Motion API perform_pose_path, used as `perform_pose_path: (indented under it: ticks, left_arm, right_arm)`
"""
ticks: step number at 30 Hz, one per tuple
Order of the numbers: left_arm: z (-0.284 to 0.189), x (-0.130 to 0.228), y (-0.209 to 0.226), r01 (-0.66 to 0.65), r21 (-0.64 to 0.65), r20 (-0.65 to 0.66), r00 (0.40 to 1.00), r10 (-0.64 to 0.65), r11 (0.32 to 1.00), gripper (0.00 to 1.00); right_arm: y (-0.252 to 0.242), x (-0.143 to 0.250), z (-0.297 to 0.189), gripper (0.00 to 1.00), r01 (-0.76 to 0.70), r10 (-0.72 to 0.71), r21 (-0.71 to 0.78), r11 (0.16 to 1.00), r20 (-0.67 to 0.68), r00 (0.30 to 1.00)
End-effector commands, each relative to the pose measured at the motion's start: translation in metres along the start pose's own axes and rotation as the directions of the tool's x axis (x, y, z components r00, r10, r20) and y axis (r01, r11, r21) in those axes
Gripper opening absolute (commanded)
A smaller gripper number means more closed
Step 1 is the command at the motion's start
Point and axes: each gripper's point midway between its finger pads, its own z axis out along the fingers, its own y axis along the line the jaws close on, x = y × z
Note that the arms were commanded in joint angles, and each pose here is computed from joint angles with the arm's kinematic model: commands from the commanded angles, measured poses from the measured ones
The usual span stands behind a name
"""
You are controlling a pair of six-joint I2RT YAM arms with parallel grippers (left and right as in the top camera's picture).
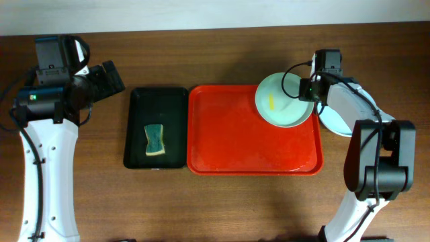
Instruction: Clean dirty plates on tray and stack at the side
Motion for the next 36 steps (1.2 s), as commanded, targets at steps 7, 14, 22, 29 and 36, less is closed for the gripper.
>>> perform_pose_path:
  ticks: [7,14,22,29,36]
  left_arm:
    - [0.001,-0.001,0.0,0.012,0.004,-0.003,1.0,-0.012,1.0,0.99]
    - [0.001,-0.001,0.0,0.012,0.004,-0.003,1.0,-0.012,1.0,0.99]
    - [0.001,0.0,0.0,0.012,0.004,-0.003,1.0,-0.012,1.0,0.99]
    - [0.001,-0.001,0.0,0.012,0.004,-0.003,1.0,-0.012,1.0,0.99]
    - [0.001,-0.001,0.0,0.012,0.004,-0.003,1.0,-0.012,1.0,0.99]
  right_arm:
    - [-0.001,0.003,0.003,0.04,0.014,-0.013,0.015,1.0,-0.022,1.0]
    - [0.019,-0.002,-0.03,0.04,0.007,-0.01,-0.116,0.993,-0.023,1.0]
    - [0.042,0.022,-0.085,0.04,-0.013,-0.021,-0.276,0.961,-0.119,0.993]
    - [0.038,0.023,-0.076,0.45,-0.205,0.169,-0.223,0.953,-0.173,0.97]
    - [0.027,0.034,-0.036,0.34,-0.336,0.311,-0.099,0.937,-0.208,0.927]
